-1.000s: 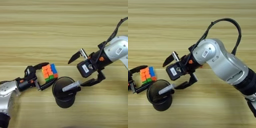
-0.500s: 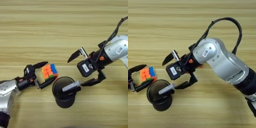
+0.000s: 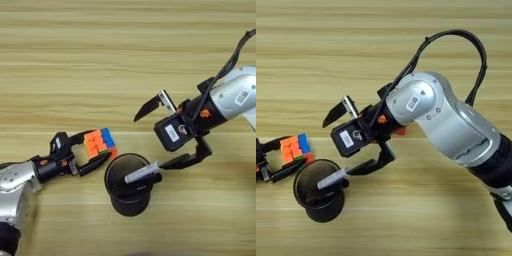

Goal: Move the objects on the table

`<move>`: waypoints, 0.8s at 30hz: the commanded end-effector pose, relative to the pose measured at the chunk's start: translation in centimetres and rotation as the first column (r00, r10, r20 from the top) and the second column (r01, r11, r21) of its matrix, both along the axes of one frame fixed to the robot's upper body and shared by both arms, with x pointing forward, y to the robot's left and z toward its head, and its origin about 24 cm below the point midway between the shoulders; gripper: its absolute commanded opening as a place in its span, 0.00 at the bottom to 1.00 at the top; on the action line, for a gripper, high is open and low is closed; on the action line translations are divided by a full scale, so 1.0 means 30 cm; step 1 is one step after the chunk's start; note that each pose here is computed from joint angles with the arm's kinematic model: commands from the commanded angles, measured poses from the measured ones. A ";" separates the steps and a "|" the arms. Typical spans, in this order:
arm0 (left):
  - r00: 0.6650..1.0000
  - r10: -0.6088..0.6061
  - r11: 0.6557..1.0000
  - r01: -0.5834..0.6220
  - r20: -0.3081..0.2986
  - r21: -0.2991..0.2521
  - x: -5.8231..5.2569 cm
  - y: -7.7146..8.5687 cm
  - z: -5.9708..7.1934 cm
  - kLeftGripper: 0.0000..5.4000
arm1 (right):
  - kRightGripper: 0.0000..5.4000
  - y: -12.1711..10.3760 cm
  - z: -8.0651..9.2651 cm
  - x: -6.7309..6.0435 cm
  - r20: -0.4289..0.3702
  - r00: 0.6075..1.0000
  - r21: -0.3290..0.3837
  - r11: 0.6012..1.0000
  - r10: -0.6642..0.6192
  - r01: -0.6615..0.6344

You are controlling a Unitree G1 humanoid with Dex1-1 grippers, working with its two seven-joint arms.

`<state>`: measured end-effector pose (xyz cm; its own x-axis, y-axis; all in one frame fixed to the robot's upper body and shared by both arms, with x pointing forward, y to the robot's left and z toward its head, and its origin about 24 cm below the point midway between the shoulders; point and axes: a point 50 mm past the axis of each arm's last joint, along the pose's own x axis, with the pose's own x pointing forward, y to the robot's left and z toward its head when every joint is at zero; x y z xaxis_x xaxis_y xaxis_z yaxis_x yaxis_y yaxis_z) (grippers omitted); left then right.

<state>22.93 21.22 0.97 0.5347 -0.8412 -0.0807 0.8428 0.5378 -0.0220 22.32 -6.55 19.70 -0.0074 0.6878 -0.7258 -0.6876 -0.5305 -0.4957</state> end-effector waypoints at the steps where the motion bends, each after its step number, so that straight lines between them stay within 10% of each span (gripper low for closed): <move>1: 1.000 -0.012 1.000 0.012 0.013 0.015 0.009 0.001 0.007 0.63 | 1.00 -0.004 0.037 0.000 0.043 0.999 0.018 1.000 -0.005 0.004; 11: 1.000 -0.003 1.000 0.003 0.024 0.007 0.006 -0.002 0.008 0.61 | 1.00 -0.061 0.072 0.073 0.032 0.986 0.169 0.973 -0.166 0.159; 24: 0.998 -0.006 1.000 0.007 0.062 -0.026 0.016 0.009 0.046 0.61 | 1.00 -0.226 0.127 0.148 -0.064 0.908 0.445 0.803 -0.413 0.397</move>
